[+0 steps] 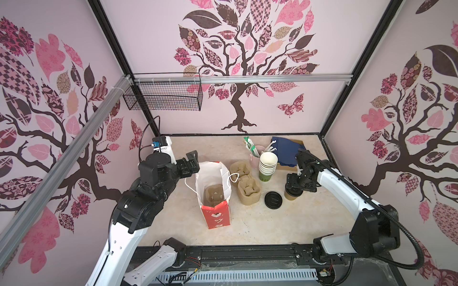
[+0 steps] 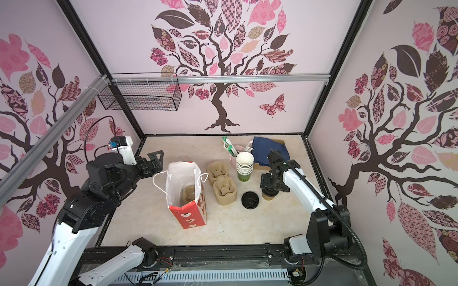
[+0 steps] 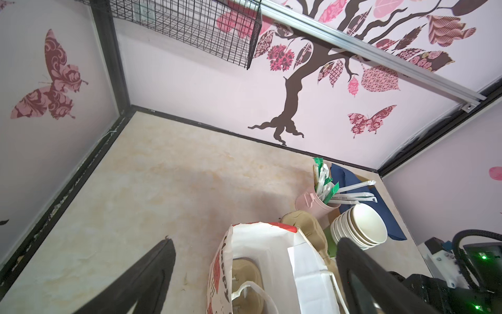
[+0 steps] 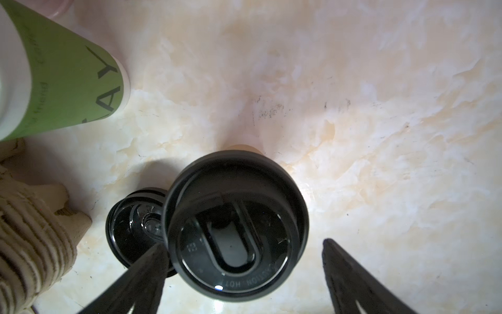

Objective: Pack a coffee takeout order
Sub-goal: Pick up the coffee cup at the middle-right of the table.

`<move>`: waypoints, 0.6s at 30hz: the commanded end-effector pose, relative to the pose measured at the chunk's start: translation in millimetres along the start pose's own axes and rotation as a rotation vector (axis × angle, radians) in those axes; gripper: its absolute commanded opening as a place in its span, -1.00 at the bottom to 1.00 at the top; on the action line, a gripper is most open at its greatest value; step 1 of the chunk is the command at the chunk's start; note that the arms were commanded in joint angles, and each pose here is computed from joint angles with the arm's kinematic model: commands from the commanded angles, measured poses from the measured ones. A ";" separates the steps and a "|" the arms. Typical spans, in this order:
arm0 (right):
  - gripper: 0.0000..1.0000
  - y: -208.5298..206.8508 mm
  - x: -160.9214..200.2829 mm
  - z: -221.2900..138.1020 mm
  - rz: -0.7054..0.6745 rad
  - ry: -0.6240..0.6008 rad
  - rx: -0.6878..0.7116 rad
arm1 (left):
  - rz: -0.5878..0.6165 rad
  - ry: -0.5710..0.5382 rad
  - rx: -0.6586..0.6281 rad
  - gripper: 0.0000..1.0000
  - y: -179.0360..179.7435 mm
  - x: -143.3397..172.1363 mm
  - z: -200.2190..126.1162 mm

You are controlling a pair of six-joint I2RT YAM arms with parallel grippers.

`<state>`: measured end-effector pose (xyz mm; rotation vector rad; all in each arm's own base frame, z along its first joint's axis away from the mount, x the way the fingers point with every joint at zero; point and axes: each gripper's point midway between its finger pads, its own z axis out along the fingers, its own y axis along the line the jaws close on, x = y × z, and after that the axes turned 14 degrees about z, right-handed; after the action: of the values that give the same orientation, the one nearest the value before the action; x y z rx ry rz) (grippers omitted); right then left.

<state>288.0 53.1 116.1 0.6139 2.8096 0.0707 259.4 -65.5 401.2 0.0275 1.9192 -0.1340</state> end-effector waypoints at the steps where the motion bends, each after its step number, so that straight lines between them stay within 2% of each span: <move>1: 0.79 2.6 -8.2 -1.1 0.011 -0.015 0.022 | -0.004 0.015 0.000 0.94 1.7 8.6 1.0; 12: 0.69 5.2 -8.8 4.0 0.003 -0.012 0.038 | -0.004 0.012 -0.005 0.95 3.2 9.6 -0.5; 18: 0.75 4.2 -10.7 1.5 -0.007 -0.024 0.056 | -0.005 0.016 -0.013 0.95 4.3 10.6 0.6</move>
<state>295.2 52.8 112.5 0.6221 2.8037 0.0226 255.4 -63.1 399.0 0.0232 1.9190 -0.1352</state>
